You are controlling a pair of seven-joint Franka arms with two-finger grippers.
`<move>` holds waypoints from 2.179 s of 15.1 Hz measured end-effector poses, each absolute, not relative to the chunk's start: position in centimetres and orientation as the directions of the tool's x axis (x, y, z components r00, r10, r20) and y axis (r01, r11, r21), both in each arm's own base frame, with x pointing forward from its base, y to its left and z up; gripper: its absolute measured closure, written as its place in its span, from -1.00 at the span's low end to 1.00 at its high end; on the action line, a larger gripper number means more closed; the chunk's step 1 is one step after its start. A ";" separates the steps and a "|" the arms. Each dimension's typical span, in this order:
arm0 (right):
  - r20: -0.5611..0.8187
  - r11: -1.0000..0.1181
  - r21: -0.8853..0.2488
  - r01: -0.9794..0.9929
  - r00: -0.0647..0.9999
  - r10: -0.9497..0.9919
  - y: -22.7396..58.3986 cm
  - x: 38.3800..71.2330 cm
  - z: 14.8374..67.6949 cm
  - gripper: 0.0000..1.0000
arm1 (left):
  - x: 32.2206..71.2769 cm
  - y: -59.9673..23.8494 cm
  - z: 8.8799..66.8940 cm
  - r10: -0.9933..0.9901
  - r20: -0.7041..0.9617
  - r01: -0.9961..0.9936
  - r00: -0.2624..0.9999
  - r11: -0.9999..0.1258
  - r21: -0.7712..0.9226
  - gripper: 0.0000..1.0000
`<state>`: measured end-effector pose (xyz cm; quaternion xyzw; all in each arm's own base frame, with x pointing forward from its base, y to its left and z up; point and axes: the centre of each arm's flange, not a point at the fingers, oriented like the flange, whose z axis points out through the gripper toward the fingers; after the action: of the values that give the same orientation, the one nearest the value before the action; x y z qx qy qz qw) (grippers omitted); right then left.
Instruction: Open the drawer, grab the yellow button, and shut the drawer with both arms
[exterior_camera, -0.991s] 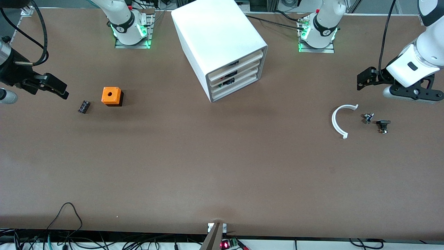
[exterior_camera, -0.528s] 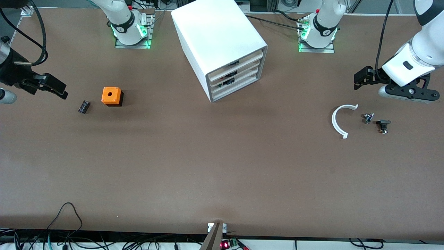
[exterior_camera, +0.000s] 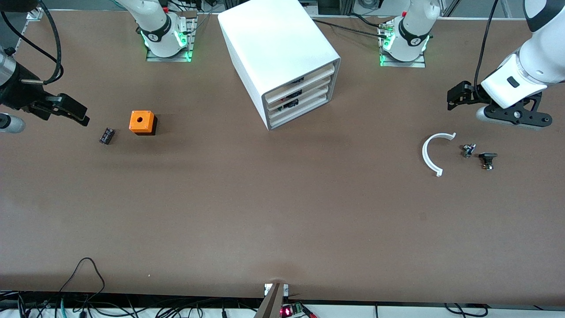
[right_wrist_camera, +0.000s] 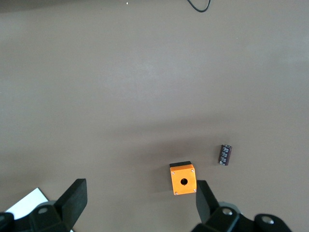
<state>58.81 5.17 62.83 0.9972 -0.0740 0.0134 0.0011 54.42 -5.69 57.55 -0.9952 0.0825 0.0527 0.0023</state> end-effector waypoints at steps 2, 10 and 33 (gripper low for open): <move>0.018 -0.989 -0.008 -0.147 0.989 -0.148 5.3 59.0 62.4 -1.00 | 54.4 -5.7 57.6 -0.165 -0.108 -0.165 0.980 -0.986 0.004 -1.00; -0.011 -0.992 -0.005 -0.129 0.992 -0.129 6.7 61.9 57.4 -1.00 | 53.9 -6.4 57.4 -0.187 -0.137 -0.188 0.973 -0.982 0.007 -1.00; -0.040 -0.966 0.007 -0.260 0.965 -0.260 18.8 63.8 49.7 -0.99 | 51.6 -22.3 39.4 -0.530 -0.153 -0.193 0.834 -0.540 0.819 -1.00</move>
<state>63.78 18.76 49.70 0.9912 -0.1311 -0.0202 0.0009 51.56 -22.31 39.43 -0.8555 0.2112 0.1955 -0.4305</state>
